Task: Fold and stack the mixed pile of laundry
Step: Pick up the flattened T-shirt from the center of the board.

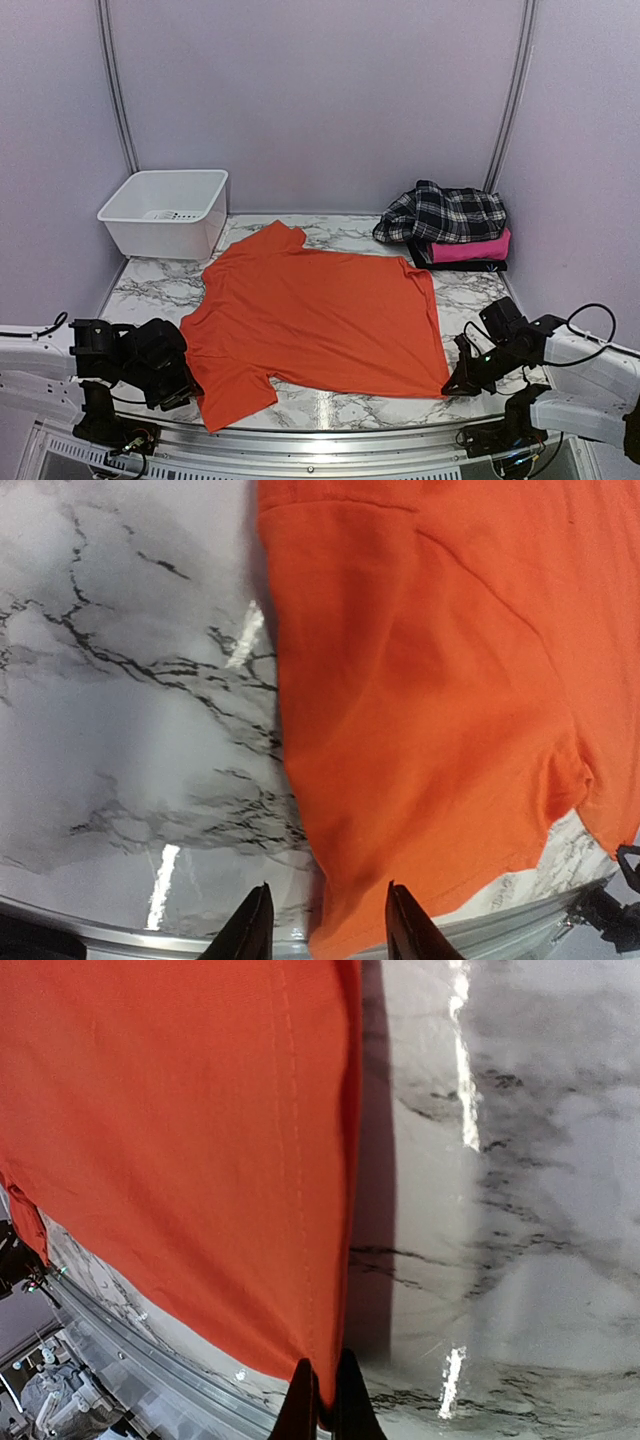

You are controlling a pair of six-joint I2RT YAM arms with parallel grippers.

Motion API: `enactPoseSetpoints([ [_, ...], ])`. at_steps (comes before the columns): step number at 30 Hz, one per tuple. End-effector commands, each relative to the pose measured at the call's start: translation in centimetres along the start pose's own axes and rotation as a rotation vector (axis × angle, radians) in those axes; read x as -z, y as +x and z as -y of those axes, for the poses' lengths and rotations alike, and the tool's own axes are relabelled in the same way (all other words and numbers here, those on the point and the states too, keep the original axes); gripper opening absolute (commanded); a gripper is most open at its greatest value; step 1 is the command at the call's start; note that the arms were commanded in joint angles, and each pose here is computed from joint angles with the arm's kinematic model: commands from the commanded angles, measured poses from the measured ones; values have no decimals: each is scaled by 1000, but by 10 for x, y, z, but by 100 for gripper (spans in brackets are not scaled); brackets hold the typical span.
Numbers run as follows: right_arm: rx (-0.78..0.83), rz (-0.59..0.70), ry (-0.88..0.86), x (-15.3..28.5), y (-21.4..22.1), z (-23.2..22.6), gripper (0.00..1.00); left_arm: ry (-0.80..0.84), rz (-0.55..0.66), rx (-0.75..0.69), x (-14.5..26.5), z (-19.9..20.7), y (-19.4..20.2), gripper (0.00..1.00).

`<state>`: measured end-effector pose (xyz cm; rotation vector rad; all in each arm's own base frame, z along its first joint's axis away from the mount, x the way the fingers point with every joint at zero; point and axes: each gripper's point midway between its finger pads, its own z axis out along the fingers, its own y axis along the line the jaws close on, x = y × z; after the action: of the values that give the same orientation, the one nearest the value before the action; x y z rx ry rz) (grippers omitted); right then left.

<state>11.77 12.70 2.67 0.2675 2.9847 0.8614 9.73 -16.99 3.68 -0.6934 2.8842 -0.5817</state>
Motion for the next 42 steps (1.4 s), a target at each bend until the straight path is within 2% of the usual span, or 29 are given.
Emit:
enactPoseSetpoints([
  [1, -14, -17, -8, -1, 2, -3, 0, -97, 34, -43, -6, -14, -5, 42],
  [8, -7, -10, 2, 3, 1, -3, 0, -140, 54, -54, -17, -27, -9, 41],
  [13, -12, -7, 4, 5, 2, -3, 0, -74, 51, -19, -23, -28, -7, 29],
  [17, -18, -7, 2, 6, 3, -3, 0, -21, 86, -71, -17, -12, -14, 38],
  [25, -18, -5, 1, 5, 4, -2, 0, -75, 55, -97, -29, -12, -9, 37],
  [28, -21, -6, 3, 5, 4, -2, 0, -99, 46, -87, -33, -17, -10, 30],
  [32, -21, -4, 6, 8, 5, -2, 0, -68, 21, -67, -28, -14, -6, 4],
  [33, -18, -2, 1, 9, 5, -4, 0, -51, 10, -61, -25, -12, -3, 0],
  [42, -51, 40, -79, 26, 16, -16, 0, 10, 9, -43, 25, 4, 2, 0],
])
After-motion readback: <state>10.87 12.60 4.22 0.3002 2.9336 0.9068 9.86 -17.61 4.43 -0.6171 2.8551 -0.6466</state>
